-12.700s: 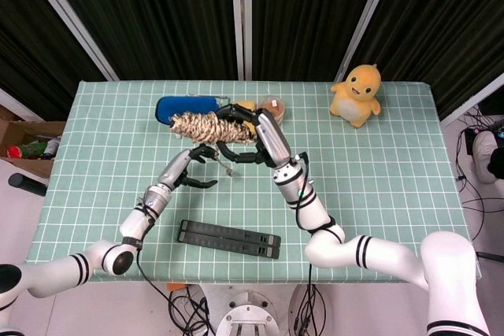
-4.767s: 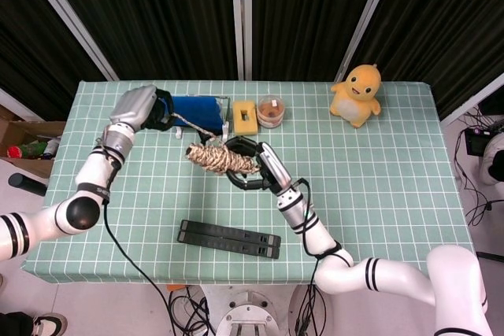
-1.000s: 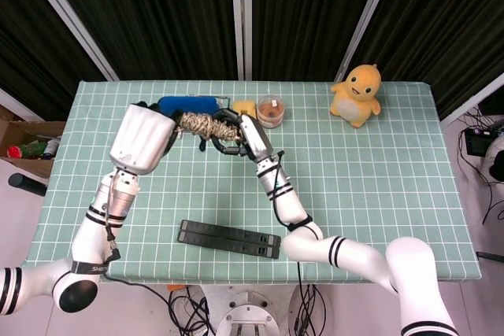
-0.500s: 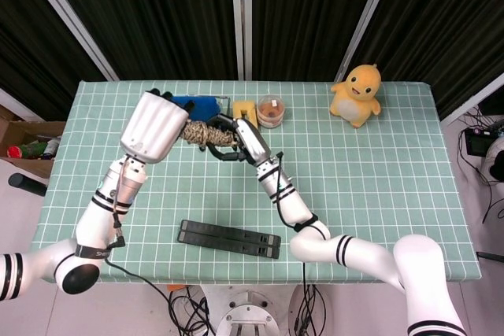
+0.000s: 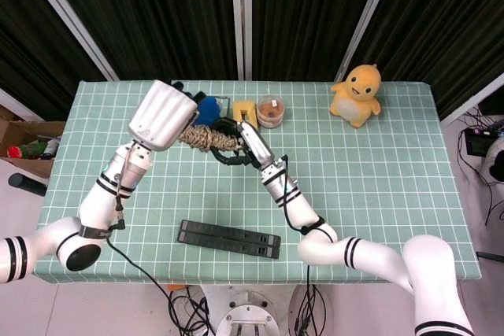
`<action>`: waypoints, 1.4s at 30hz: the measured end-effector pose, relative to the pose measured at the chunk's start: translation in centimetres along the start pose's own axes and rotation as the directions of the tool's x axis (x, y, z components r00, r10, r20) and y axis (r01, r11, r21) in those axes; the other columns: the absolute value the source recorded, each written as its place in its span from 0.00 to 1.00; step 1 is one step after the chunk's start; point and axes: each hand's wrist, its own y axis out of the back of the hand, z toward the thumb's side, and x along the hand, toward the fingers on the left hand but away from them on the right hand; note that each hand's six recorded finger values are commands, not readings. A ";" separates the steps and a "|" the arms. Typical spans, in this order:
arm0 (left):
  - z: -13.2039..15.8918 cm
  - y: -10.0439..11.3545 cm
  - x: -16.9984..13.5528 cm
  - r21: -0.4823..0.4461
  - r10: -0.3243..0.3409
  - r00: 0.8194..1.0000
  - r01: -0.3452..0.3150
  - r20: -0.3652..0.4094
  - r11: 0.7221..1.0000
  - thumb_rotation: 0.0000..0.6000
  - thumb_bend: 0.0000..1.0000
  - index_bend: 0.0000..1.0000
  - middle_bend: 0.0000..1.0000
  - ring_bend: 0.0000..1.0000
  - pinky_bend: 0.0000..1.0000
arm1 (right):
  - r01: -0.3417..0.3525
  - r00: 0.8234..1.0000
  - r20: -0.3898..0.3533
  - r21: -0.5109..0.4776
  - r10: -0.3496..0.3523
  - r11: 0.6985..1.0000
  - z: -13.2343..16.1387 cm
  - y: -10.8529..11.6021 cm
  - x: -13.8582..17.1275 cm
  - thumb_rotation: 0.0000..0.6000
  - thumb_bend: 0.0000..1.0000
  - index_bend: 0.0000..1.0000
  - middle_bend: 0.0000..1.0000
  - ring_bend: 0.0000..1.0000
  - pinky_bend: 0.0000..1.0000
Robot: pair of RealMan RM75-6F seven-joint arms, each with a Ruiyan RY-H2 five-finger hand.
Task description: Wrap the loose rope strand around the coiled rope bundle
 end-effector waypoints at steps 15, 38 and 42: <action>0.2 -1.0 1.6 -0.042 -0.072 0.987 0.079 0.143 0.996 1.00 0.45 0.79 0.81 0.69 0.73 | -0.056 0.998 -0.017 -0.016 0.056 0.998 0.5 -0.1 0.5 1.00 0.64 0.92 0.73 0.63 0.86; -0.4 -2.1 3.7 -0.034 -0.154 0.973 0.162 0.171 0.986 1.00 0.44 0.78 0.81 0.69 0.73 | -0.103 0.994 -0.052 -0.078 0.099 0.992 1.5 0.2 1.7 1.00 0.63 0.92 0.73 0.63 0.86; -0.7 -2.4 3.7 -0.017 -0.158 0.974 0.163 0.161 0.986 1.00 0.44 0.76 0.81 0.69 0.73 | -0.100 0.994 -0.057 -0.091 0.095 0.991 1.5 0.2 1.9 1.00 0.63 0.92 0.73 0.64 0.86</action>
